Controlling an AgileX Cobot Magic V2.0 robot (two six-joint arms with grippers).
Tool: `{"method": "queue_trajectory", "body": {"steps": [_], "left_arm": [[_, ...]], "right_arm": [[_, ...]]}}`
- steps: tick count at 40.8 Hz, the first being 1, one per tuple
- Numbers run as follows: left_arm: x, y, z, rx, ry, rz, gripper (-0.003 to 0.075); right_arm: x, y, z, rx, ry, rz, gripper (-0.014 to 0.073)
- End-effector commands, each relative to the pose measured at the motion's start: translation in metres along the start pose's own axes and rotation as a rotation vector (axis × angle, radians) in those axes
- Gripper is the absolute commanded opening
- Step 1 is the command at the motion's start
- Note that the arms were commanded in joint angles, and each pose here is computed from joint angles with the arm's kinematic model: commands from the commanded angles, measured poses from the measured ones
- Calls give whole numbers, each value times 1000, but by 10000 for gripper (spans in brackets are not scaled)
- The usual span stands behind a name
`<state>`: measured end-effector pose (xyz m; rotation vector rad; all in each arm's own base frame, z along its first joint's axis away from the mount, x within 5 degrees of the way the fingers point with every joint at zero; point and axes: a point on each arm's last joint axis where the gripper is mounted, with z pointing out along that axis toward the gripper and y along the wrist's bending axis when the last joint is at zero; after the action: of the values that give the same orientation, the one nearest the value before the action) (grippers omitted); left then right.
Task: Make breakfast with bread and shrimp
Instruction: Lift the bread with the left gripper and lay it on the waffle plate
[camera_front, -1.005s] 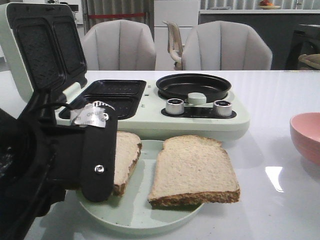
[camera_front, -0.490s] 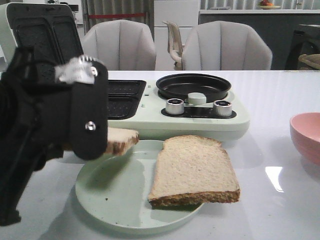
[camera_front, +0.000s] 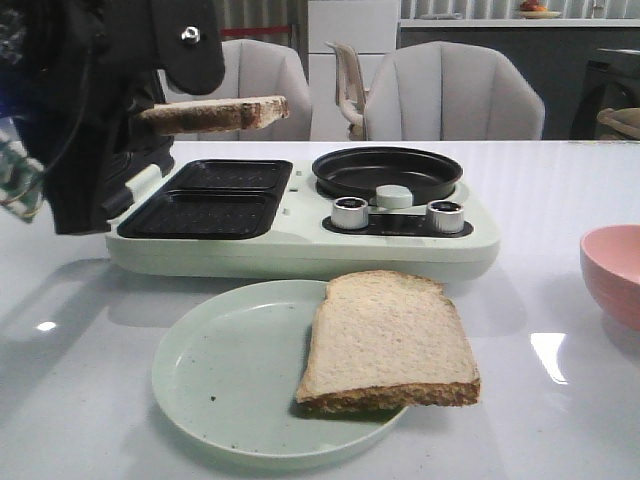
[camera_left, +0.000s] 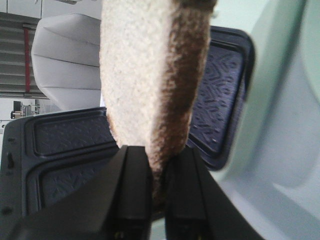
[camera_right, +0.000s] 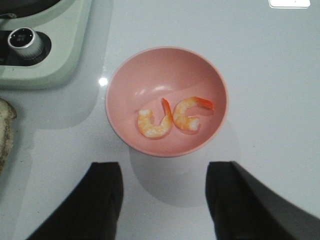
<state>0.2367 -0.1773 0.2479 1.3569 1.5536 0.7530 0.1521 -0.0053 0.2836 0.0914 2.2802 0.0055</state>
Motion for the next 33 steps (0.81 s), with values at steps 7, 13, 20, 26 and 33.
{"method": "queue_trajectory", "body": {"steps": [7, 13, 20, 26, 33], "left_arm": [[-10, 45, 55, -106, 3, 22, 101], [-11, 53, 93, -61, -18, -9, 101], [-4, 62, 133, -59, 9, -36, 101], [3, 66, 162, -75, 40, -53, 101], [9, 64, 183, -84, 74, -59, 102]], "right_arm": [[-15, -1, -6, 4, -100, -9, 486], [-15, -1, -6, 4, -100, -9, 486], [-15, -1, -6, 4, -100, -9, 486], [-15, -1, -6, 4, -100, -9, 486], [-15, -1, -6, 4, -100, -9, 486]]}}
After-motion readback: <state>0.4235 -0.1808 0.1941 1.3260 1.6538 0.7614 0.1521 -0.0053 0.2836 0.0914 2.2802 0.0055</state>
